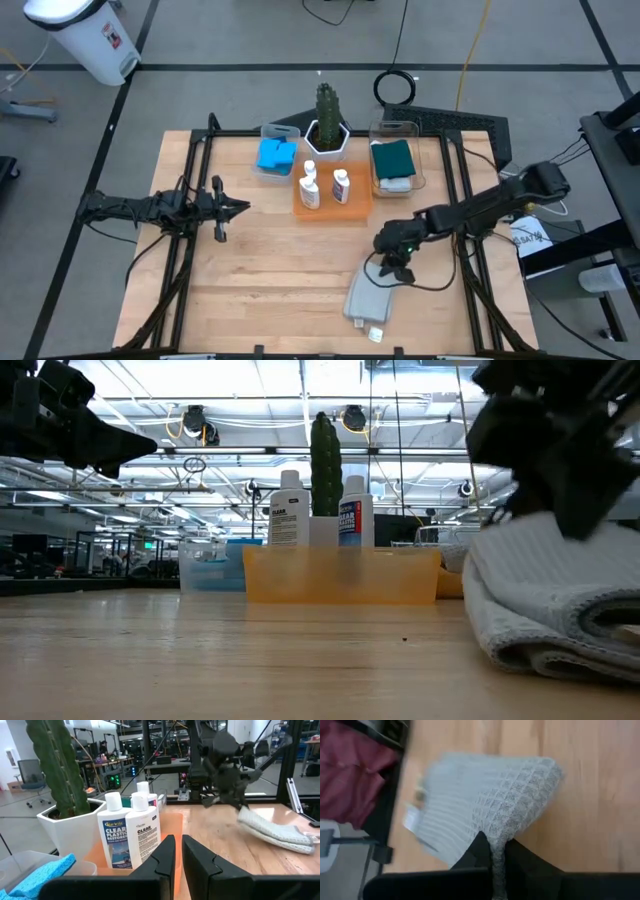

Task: Pick & Place Kitchen Items
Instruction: Put the gray microfiber towel into the transparent bin

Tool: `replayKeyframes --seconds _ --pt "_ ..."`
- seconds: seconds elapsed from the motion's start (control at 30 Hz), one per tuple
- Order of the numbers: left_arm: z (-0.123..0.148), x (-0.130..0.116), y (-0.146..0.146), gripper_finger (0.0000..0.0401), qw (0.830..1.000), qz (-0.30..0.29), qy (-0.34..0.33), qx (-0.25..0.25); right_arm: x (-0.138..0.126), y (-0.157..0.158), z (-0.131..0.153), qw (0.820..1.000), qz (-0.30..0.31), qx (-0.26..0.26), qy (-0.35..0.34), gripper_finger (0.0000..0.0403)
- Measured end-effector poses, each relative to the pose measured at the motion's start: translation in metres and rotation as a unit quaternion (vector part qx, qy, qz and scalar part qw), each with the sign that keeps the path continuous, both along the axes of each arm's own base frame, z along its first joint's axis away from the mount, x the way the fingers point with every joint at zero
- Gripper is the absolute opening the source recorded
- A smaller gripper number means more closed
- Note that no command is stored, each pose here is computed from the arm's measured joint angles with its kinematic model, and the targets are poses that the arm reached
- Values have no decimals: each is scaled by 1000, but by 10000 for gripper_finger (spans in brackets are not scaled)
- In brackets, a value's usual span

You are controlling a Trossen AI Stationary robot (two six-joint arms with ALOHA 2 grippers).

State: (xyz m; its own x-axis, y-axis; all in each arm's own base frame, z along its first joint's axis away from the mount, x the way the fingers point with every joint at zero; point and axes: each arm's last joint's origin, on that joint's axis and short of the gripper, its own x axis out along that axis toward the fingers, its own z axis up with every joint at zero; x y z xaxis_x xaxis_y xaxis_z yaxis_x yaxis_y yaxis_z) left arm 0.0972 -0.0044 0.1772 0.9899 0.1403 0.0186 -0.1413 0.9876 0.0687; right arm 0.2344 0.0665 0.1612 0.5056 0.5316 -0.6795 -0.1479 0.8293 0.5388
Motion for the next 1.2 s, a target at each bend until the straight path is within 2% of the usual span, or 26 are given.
replayKeyframes --seconds 0.27,0.4,0.53,0.77,0.97,1.07,1.2 --pt "0 0 0 37 1000 0 0 0 -21 -7 56 989 -13 -13 -147 2" --pt "0 0 0 37 1000 0 0 0 -38 -13 80 974 -26 -39 -222 1" --pt "0 0 0 37 1000 0 0 0 -55 -20 102 950 -50 -77 -297 1" --pt "0 0 0 37 1000 0 0 0 -81 -38 128 899 -122 -158 -389 1" --pt "0 0 0 37 1000 0 0 0 -99 -60 139 846 -216 -256 -416 1" --pt "0 0 0 37 1000 0 0 0 -107 -71 144 809 -267 -319 -415 1" --pt "0 0 0 37 1000 0 0 0 -115 -86 151 745 -351 -400 -403 1"
